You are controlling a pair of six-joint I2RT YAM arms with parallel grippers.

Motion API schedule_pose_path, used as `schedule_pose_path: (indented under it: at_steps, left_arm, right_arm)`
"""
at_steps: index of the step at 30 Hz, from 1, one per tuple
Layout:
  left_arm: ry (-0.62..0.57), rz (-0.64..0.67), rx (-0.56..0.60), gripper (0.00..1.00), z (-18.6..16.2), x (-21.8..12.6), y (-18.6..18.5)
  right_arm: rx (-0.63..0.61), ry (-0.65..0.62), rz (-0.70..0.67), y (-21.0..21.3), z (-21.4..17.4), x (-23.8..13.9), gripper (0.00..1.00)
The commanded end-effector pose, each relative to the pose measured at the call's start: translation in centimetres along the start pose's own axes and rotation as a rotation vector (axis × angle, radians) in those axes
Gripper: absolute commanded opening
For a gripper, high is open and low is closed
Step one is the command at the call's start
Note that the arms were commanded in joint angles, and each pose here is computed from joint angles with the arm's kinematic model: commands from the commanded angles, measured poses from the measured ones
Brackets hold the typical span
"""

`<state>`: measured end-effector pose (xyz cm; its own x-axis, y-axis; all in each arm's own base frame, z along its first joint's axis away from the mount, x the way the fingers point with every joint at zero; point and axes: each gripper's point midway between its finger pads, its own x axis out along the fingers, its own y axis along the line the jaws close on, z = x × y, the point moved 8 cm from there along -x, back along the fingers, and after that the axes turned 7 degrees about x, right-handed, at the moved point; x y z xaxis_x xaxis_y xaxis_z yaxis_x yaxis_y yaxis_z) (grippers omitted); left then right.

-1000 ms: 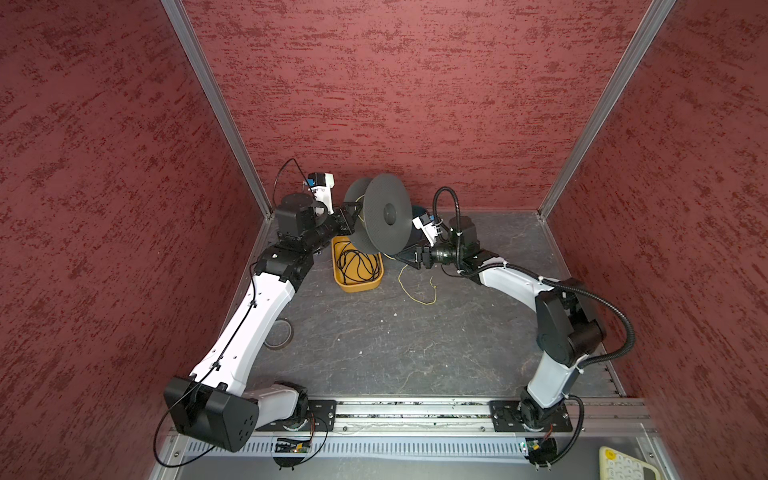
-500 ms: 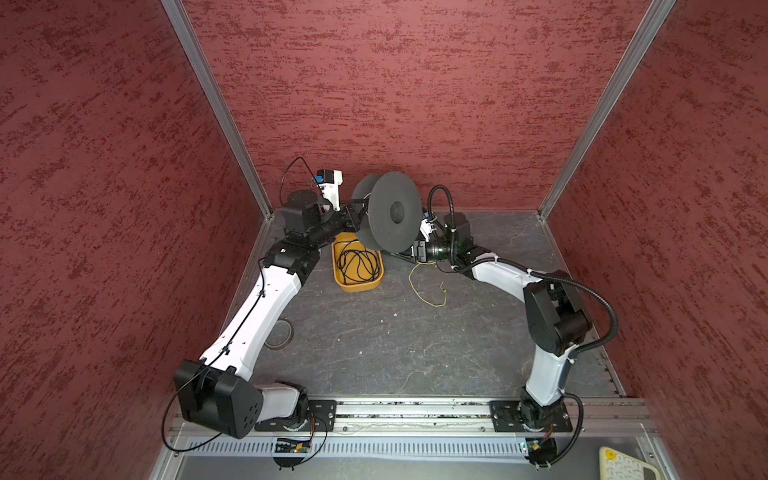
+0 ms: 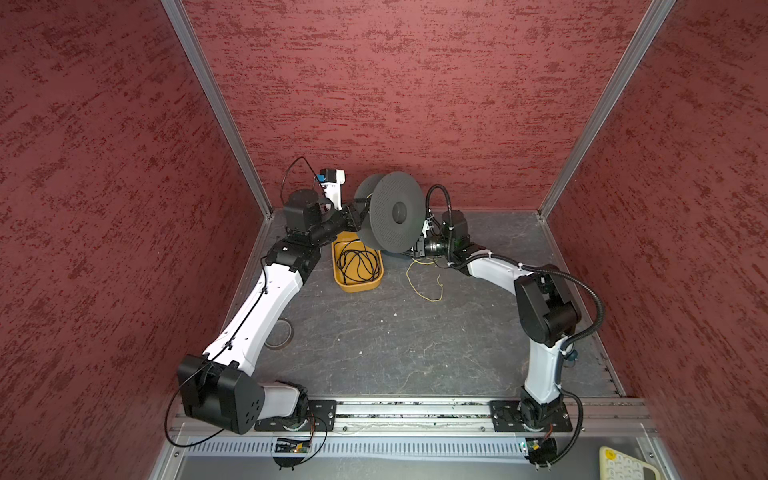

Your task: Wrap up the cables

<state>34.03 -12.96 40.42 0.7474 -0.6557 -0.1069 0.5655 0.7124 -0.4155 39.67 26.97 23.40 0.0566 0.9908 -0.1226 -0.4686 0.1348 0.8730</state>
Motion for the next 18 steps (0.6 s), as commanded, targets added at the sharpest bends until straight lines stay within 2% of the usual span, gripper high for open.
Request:
schedule_pose_path:
  at_steps: [1, 6, 9, 18]
  left_arm:
    - [-0.117, -0.048, 0.056, 0.00, 2.8, -1.2, -1.4]
    - [-0.116, -0.030, 0.050, 0.00, 2.9, -1.2, -1.0]
    - [-0.110, -0.011, 0.038, 0.00, 3.0, -1.3, -0.5]
    - [-0.161, 0.147, -0.090, 0.00, 4.3, -4.2, 3.4]
  right_arm:
    - [-0.030, -0.007, 0.037, 0.6, 0.8, 0.0, 0.31]
    - [-0.023, -0.008, 0.032, 0.3, 0.7, -0.1, 0.18]
    - [-0.014, -0.024, 0.016, 0.1, 0.8, -0.4, 0.00]
    - [0.018, -0.135, -0.086, -1.2, 1.3, -3.5, 0.00]
